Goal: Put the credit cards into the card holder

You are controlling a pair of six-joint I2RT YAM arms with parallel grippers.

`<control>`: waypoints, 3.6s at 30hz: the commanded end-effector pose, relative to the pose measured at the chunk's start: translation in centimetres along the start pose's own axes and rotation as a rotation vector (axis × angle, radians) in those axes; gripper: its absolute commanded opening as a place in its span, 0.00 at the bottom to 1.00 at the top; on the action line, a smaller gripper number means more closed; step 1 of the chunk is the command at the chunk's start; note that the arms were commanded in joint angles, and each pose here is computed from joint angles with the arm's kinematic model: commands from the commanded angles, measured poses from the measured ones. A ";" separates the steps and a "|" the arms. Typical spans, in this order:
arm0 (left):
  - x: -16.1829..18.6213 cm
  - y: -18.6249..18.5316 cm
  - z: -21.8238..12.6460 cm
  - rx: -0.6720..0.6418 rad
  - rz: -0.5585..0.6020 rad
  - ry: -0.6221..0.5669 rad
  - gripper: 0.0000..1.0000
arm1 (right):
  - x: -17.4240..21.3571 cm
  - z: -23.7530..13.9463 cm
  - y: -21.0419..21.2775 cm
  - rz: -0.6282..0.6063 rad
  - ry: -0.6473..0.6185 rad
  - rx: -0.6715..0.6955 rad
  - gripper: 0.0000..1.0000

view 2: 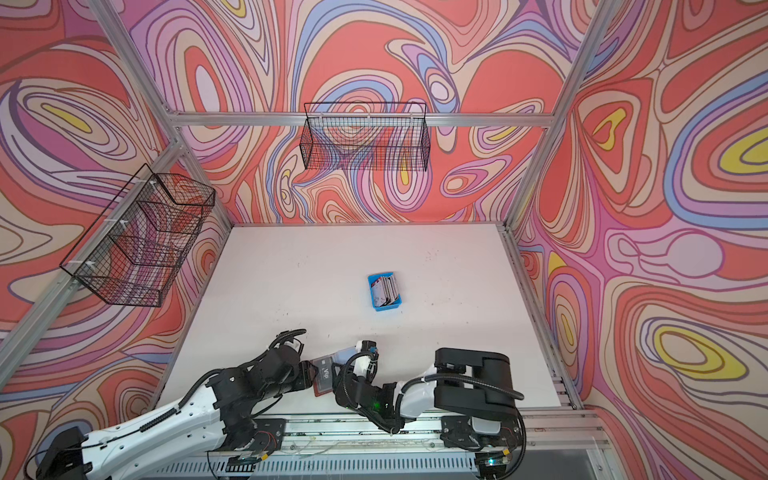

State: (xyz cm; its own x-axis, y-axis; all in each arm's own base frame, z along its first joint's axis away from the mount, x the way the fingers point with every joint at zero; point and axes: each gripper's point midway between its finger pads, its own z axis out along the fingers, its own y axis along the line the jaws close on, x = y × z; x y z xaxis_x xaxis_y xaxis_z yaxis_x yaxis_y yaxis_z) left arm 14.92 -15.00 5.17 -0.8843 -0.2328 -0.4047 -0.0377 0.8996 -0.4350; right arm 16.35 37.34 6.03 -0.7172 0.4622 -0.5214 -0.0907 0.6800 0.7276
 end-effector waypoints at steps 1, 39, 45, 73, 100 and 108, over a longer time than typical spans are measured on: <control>0.0 2.1 -1.1 -0.094 0.032 -0.002 0.56 | -1.9 -0.9 -0.1 -0.044 -0.067 0.038 0.43; 0.9 0.5 -0.3 -0.005 0.001 0.045 0.55 | -2.3 0.3 -1.9 -0.350 0.115 0.230 0.49; 1.2 0.4 0.4 0.014 -0.019 0.049 0.55 | -1.8 0.7 -2.3 -0.348 0.141 0.237 0.49; 2.1 -0.2 1.7 0.036 -0.049 0.092 0.55 | -0.3 1.4 -2.5 -0.305 0.187 0.192 0.50; 2.1 -0.2 2.3 0.025 -0.046 0.098 0.55 | -1.9 0.4 -4.2 -0.318 0.143 0.260 0.48; 2.1 -0.3 2.3 0.026 -0.047 0.100 0.55 | -1.5 0.9 -4.9 -0.329 0.155 0.287 0.47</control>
State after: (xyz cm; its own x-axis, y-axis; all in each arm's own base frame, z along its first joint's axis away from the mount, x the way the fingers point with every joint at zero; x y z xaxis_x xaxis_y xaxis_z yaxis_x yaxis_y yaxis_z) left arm 14.10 -16.80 2.82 -0.9257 -0.2182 -0.3089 -0.0499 0.8801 -0.4722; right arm 18.12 34.39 3.64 -0.7786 0.1124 -0.6174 -0.1784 0.9036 0.3895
